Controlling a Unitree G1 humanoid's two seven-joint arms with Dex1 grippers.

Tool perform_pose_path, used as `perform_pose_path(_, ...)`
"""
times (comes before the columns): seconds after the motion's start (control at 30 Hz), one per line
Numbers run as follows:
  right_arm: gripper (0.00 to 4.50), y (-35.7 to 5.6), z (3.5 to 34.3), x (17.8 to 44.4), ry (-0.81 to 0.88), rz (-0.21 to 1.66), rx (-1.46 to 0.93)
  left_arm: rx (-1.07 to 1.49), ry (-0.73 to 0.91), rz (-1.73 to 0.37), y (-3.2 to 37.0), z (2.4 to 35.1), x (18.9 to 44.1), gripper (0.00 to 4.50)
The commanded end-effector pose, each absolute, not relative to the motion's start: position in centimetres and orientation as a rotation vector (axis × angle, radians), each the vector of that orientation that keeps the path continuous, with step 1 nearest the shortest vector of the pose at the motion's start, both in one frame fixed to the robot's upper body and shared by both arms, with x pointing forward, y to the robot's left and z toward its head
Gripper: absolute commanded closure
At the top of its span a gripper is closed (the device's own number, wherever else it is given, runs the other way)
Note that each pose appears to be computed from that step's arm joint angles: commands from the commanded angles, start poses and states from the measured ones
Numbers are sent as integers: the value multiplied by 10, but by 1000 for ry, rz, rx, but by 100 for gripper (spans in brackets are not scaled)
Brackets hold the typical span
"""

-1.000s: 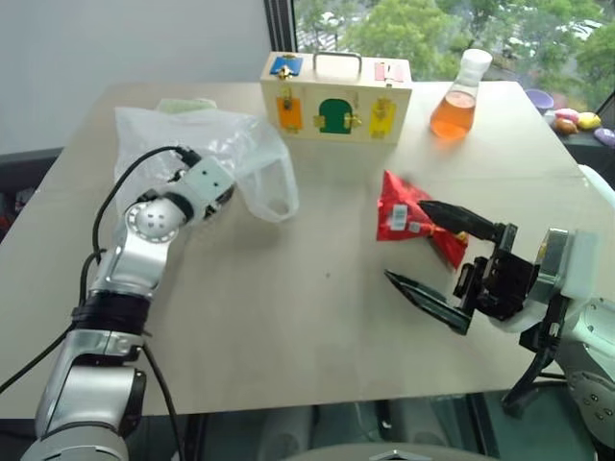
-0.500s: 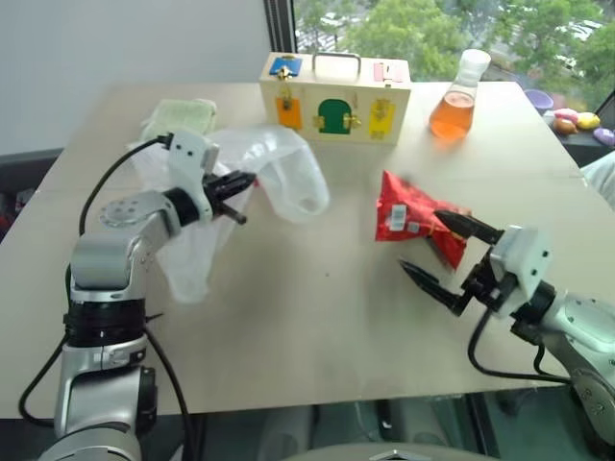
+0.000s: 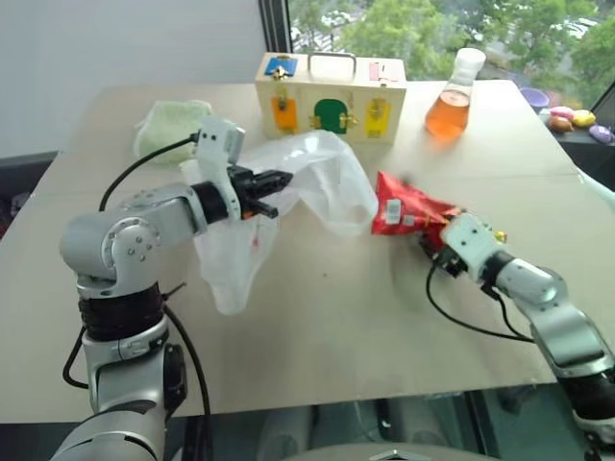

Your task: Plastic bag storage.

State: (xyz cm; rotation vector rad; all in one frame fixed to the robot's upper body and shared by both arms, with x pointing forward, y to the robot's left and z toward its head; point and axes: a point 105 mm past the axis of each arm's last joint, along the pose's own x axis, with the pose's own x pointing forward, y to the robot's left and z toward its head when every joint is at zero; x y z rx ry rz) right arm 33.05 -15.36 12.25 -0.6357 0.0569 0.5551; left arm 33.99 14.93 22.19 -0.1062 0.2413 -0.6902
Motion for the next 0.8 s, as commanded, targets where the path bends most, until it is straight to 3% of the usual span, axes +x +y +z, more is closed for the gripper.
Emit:
perform_pose_path(0.03,290,-154,134,332,9,557,-647,-81,171,-704,150,241,336,450)
perform_pose_path(0.07,330,-156,136,331,7,553,-649,-75,167,-699,152,242,337,450)
perform_pose_path(0.1,412,-159,140,328,-1,543,-642,-42,154,-676,156,245,341,450)
perform_pose_path(0.17,449,-164,149,320,-18,534,-630,-3,128,-632,162,251,348,450)
perform_pose_path(0.47,449,-183,177,294,-37,483,-632,-192,110,-714,165,281,351,450)
perform_pose_path(0.6,449,-176,207,271,-109,584,-548,-231,103,-706,169,294,361,450)
perform_pose_path(0.8,449,-167,232,210,-86,870,-460,-212,133,-664,160,292,375,450)
